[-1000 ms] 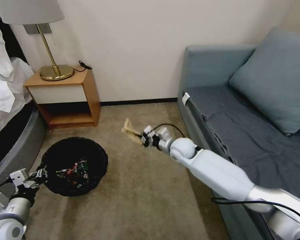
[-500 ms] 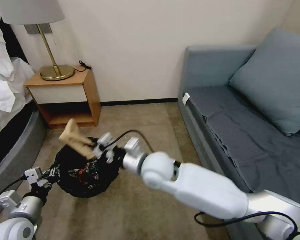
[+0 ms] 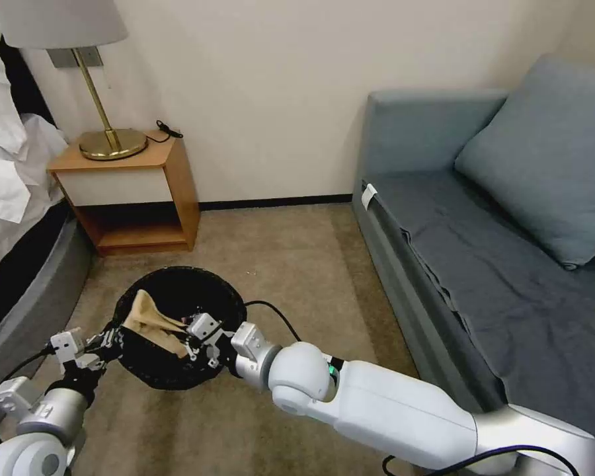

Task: Pick up the trash bin, then pick up the garbage on the floor and place it into the trash bin.

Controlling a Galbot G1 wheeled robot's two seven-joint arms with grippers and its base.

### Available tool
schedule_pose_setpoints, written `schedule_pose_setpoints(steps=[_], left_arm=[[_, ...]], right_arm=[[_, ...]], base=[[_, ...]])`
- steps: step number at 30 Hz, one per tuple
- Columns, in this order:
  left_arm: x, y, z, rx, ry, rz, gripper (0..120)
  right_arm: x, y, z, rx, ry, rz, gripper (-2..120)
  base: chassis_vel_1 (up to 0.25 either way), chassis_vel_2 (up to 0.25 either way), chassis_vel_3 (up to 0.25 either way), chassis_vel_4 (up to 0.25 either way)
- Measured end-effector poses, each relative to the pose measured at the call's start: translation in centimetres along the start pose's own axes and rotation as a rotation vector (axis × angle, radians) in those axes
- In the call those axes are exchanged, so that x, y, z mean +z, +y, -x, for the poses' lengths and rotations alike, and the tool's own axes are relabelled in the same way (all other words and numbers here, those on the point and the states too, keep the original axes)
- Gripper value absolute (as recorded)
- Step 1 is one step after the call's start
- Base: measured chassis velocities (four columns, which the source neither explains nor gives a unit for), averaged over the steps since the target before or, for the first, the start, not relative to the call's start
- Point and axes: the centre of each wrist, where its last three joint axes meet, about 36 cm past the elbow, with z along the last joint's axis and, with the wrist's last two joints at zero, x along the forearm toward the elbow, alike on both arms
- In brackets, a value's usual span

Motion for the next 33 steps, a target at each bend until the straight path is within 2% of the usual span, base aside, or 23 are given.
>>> schedule_pose_setpoints(steps=[5, 6, 10, 11, 13, 14, 17, 20, 23, 25, 27, 30, 33], left_arm=[[-0.2, -0.1, 0.1, 0.007, 0.001, 0.005, 5], [-0.2, -0.1, 0.1, 0.007, 0.001, 0.005, 5], [-0.3, -0.2, 0.1, 0.008, 0.004, 0.006, 5], [-0.3, -0.2, 0.1, 0.008, 0.004, 0.006, 5], [-0.2, -0.3, 0.2, -0.003, 0.012, -0.005, 5], [-0.1, -0.3, 0.3, -0.021, 0.024, -0.03, 5], [0.2, -0.2, 0.4, -0.035, 0.036, -0.057, 5], [1.0, 0.2, 0.7, -0.063, 0.06, -0.108, 5], [1.3, 0.2, 0.9, -0.07, 0.07, -0.129, 5], [2.3, 0.4, 1.4, -0.082, 0.093, -0.171, 5], [2.5, 0.4, 1.5, -0.084, 0.098, -0.177, 5], [3.9, 0.7, 2.0, -0.108, 0.133, -0.21, 5], [4.6, 0.7, 2.1, -0.125, 0.156, -0.222, 5]], right_arm=[[-0.2, -0.4, -1.2, 0.031, 0.014, -0.004, 41], [-0.2, -0.4, -1.2, 0.031, 0.014, -0.004, 41], [-0.9, -1.0, -2.5, 0.072, -0.015, 0.004, 61], [-0.9, -1.0, -2.5, 0.072, -0.015, 0.004, 61], [-1.2, -1.6, -3.5, 0.101, -0.044, 0.007, 67], [-1.6, -2.4, -4.9, 0.137, -0.075, 0.006, 76], [-2.0, -3.4, -6.3, 0.18, -0.106, -0.001, 83], [-2.6, -5.2, -9.8, 0.274, -0.16, -0.009, 96], [-2.6, -5.6, -11.1, 0.311, -0.179, -0.011, 98], [-1.9, -5.9, -13.7, 0.396, -0.21, 0.001, 100], [-1.8, -5.8, -14.0, 0.406, -0.215, 0.005, 100], [-1.2, -5.5, -15.9, 0.468, -0.236, 0.039, 100], [-1.0, -5.4, -16.7, 0.498, -0.247, 0.049, 100]], base=[[0.0, 0.0, 0.0, 0.0], [0.0, 0.0, 0.0, 0.0], [0.0, 0.0, 0.0, 0.0], [0.0, 0.0, 0.0, 0.0], [0.0, 0.0, 0.0, 0.0], [0.0, 0.0, 0.0, 0.0], [0.0, 0.0, 0.0, 0.0], [0.0, 0.0, 0.0, 0.0], [0.0, 0.0, 0.0, 0.0], [0.0, 0.0, 0.0, 0.0], [0.0, 0.0, 0.0, 0.0], [0.0, 0.0, 0.0, 0.0], [0.0, 0.0, 0.0, 0.0]])
